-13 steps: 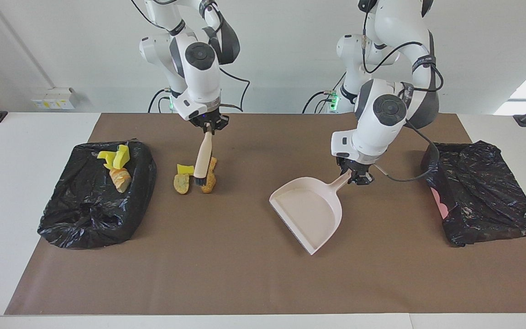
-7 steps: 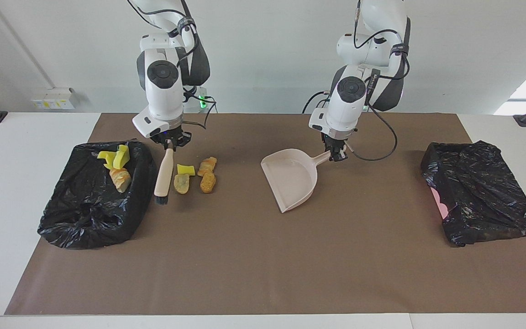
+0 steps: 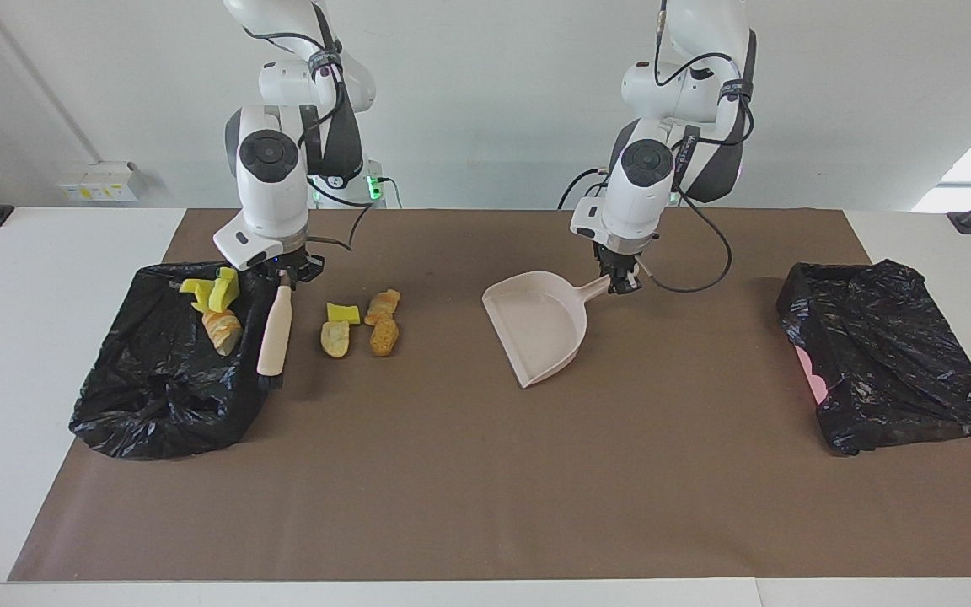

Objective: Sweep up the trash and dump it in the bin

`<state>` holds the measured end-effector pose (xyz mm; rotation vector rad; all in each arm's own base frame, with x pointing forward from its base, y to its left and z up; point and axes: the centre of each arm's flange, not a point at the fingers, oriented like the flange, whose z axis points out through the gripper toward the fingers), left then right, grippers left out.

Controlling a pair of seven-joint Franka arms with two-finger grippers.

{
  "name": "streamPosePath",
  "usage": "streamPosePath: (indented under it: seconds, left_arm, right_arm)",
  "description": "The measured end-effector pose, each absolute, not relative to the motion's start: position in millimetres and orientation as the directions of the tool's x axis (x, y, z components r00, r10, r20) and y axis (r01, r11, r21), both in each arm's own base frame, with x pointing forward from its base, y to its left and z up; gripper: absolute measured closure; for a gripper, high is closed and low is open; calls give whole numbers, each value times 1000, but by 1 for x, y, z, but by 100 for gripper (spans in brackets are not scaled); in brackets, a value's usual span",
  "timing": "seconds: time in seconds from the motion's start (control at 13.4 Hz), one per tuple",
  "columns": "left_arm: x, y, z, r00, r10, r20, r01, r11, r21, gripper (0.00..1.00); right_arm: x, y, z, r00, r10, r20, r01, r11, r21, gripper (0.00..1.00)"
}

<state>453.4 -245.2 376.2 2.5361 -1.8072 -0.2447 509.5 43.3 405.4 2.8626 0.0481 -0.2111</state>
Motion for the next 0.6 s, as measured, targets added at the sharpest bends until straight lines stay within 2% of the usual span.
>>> streamPosePath:
  seconds: [0.37, 0.6]
  left_arm:
    - [453, -245, 376, 326, -938, -118, -935, -338, 104, 69]
    - [452, -247, 376, 334, -935, -119, -933, -346, 102, 69]
  right_arm:
    - [511, 52, 386, 983, 36, -179, 83, -961, 266, 74]
    - [493, 65, 378, 973, 35, -230, 95, -962, 257, 74]
